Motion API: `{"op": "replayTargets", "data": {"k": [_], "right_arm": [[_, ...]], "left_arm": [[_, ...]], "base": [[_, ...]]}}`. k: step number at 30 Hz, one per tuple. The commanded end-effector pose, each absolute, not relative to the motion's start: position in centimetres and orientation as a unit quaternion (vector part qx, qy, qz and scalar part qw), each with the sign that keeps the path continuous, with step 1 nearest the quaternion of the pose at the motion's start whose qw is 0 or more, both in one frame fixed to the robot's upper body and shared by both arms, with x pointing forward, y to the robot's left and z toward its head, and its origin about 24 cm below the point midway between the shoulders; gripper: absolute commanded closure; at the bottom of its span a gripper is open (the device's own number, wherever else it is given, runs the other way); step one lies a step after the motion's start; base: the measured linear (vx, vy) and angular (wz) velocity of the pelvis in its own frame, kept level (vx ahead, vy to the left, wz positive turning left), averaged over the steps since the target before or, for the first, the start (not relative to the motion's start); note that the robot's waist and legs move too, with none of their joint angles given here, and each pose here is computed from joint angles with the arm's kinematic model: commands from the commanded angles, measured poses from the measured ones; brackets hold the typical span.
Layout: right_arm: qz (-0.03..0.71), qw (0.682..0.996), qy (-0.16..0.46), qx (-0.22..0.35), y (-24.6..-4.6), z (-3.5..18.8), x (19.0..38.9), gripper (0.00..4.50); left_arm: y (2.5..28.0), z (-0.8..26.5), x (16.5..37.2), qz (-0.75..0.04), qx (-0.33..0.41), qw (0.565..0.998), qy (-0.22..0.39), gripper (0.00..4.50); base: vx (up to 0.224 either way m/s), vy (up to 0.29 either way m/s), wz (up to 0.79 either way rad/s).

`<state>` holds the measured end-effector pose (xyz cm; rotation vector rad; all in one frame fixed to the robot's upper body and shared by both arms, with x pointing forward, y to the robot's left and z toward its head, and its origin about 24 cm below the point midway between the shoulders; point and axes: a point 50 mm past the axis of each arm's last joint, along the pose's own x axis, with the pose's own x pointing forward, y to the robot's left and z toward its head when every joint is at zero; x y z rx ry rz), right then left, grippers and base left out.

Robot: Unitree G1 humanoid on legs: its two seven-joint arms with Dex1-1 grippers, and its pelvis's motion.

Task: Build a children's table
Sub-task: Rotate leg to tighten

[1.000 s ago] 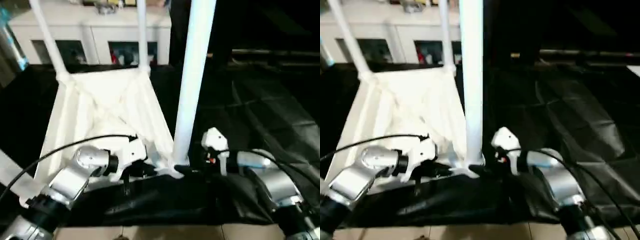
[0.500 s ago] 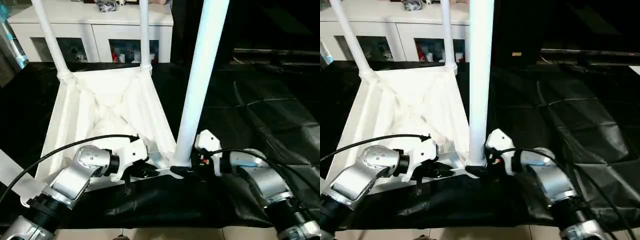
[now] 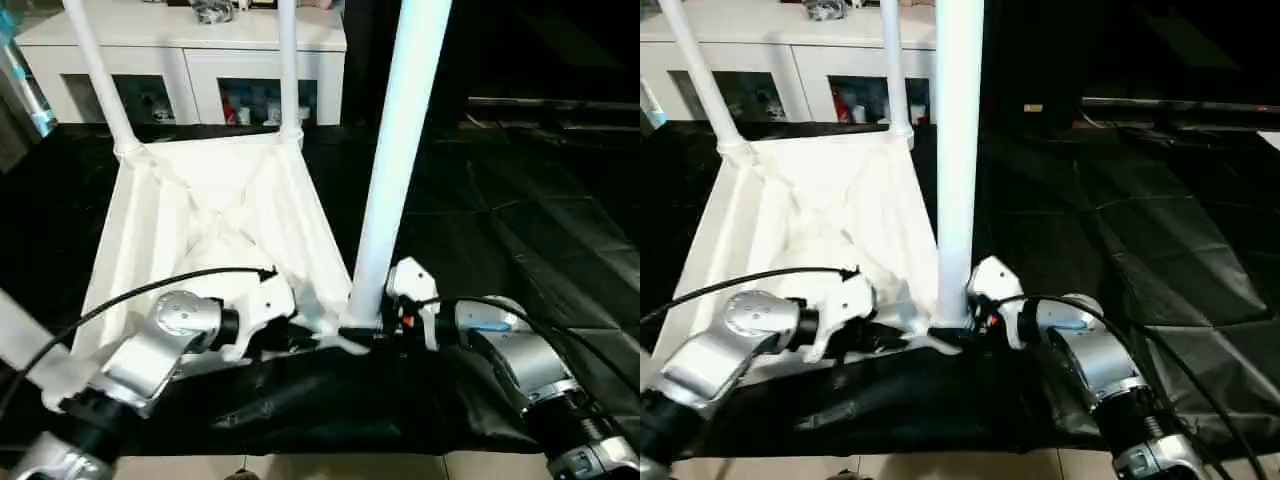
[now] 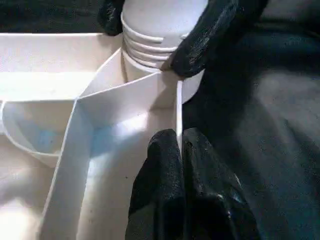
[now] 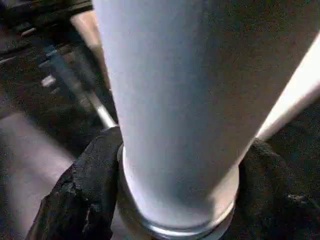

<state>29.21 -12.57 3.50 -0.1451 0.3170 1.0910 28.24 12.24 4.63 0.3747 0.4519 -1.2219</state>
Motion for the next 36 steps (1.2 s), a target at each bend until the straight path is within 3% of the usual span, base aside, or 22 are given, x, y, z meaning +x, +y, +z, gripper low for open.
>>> {"op": "replayTargets", "data": {"k": [1,7,9,12,13,14,18,21,29,35,36], "right_arm": [[0.486,0.856,0.167,-0.055,-12.2,2.3,29.0,1.74],[0.321,0.93,0.178,-0.01,-10.3,0.8,30.7,1.75],[0.361,0.917,0.17,-0.025,-8.0,1.1,30.5,1.75],[0.378,0.912,0.156,-0.028,-6.9,1.5,30.4,1.75],[0.387,0.909,0.151,-0.012,-6.8,1.7,30.4,1.19],[0.392,0.908,0.148,-0.008,-6.8,1.9,30.4,1.19],[0.421,0.897,0.132,0.005,-7.6,2.6,30.3,0.84],[0.456,0.881,0.122,-0.028,-10.2,3.3,30.3,0.62],[0.539,0.83,0.128,-0.064,-14.1,4.8,29.8,0.62],[0.58,0.799,0.137,-0.074,-14.8,5.2,29.7,0.62],[0.584,0.797,0.136,-0.073,-14.8,5.3,29.7,0.78]], "left_arm": [[12.2,4.3,29.4,-0.513,0.184,0.811,0.216,4.5],[8.4,4.4,31.5,-0.459,0.167,0.851,0.192,4.5],[6.6,4.7,31.7,-0.465,0.149,0.855,0.177,4.5],[5.8,4.9,31.7,-0.473,0.143,0.852,0.171,4.5],[5.7,4.9,31.7,-0.477,0.146,0.85,0.169,4.5],[5.7,4.9,31.7,-0.48,0.148,0.848,0.168,4.5],[6.2,4.8,31.6,-0.492,0.153,0.841,0.166,4.5],[7.5,4.8,30.8,-0.535,0.148,0.816,0.161,4.5],[10.3,4.9,29.4,-0.604,0.163,0.761,0.172,4.5],[11.6,5.5,29.0,-0.637,0.164,0.733,0.173,4.5],[11.9,5.5,29.0,-0.639,0.167,0.73,0.175,4.5]], "base": [[0.0,0.0,0.0],[0.0,0.0,0.0],[0.0,0.0,0.0],[0.0,0.0,0.0],[0.0,0.0,0.0],[0.0,0.0,0.0],[0.0,0.0,0.0],[0.0,0.0,0.0],[0.0,0.0,0.0],[0.0,0.0,0.0],[0.0,0.0,0.0]]}}
